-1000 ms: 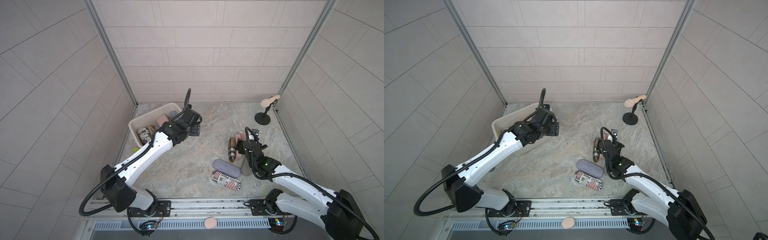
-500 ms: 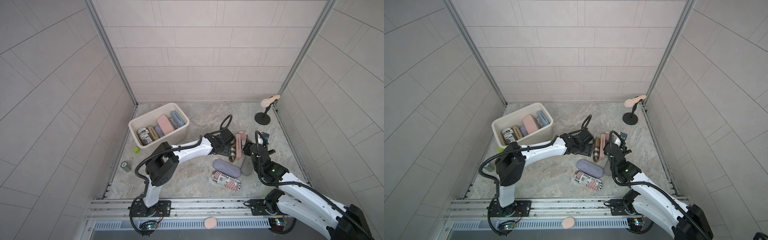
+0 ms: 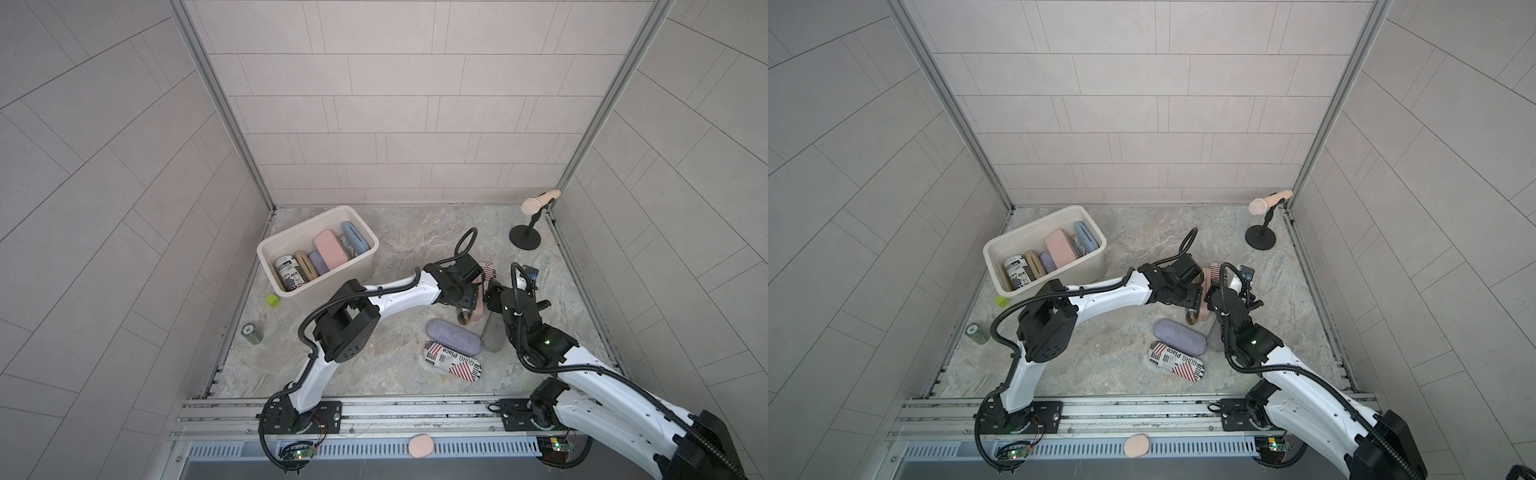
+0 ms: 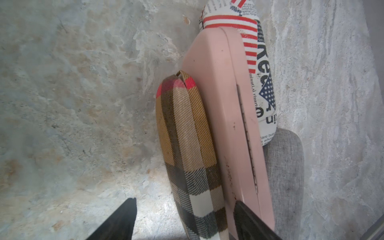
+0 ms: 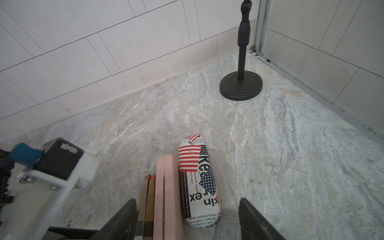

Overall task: Put the glasses cases into the storage boxes
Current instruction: Pick up the glasses case at the center of the board.

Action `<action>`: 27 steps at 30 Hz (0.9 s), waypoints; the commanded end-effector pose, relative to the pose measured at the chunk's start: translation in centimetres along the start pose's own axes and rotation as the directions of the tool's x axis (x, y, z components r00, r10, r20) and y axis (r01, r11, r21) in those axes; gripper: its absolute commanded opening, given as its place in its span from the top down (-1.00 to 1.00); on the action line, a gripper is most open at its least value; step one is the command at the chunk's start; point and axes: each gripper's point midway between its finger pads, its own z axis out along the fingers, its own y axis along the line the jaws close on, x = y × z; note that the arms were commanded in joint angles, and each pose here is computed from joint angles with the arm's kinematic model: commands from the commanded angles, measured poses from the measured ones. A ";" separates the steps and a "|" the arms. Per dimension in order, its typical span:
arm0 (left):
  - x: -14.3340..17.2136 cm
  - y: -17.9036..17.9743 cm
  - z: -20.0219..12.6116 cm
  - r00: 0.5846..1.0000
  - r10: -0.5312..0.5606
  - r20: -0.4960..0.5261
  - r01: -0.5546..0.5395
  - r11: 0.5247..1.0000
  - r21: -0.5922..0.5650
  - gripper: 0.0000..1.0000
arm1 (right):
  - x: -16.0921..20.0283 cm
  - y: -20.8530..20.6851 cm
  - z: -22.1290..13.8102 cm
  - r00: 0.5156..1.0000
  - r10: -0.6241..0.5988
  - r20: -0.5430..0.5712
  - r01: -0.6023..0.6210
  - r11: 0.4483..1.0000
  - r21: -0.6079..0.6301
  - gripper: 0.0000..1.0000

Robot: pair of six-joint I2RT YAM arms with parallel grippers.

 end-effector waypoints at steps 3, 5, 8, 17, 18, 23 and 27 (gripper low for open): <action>-0.5 1.0 0.7 1.000 -0.021 0.017 0.022 0.998 -0.052 -0.57 | -0.5 0.0 -0.2 1.000 0.025 0.016 -0.025 1.000 -0.006 -0.57; -0.7 1.6 0.6 0.998 -0.041 0.037 0.043 0.997 -0.067 -0.56 | -0.6 -0.2 -0.3 0.999 0.033 0.027 -0.033 0.999 -0.009 -0.57; -0.8 2.2 0.5 0.996 -0.071 0.050 0.073 0.996 -0.053 -0.56 | -0.7 -0.3 -0.5 0.999 0.039 0.033 -0.039 0.999 -0.012 -0.56; 0.1 5.5 0.4 0.980 -0.177 0.094 0.184 0.981 -0.061 -0.45 | -0.6 -0.1 -0.4 0.999 0.038 0.028 -0.037 0.999 -0.017 -0.57; 0.2 6.0 0.3 0.977 -0.188 0.100 0.195 0.979 -0.065 -0.44 | -0.5 -0.2 -0.4 0.999 0.037 0.026 -0.036 0.999 -0.016 -0.57; 0.0 7.6 -0.7 0.970 -0.210 0.126 0.220 0.973 -0.075 -0.41 | -0.5 0.0 -0.3 0.999 0.034 0.021 -0.034 0.999 -0.020 -0.57; -0.1 8.8 -0.9 0.966 -0.224 0.130 0.236 0.968 -0.085 -0.38 | -0.4 0.1 -0.2 0.999 0.030 0.016 -0.030 0.999 -0.021 -0.57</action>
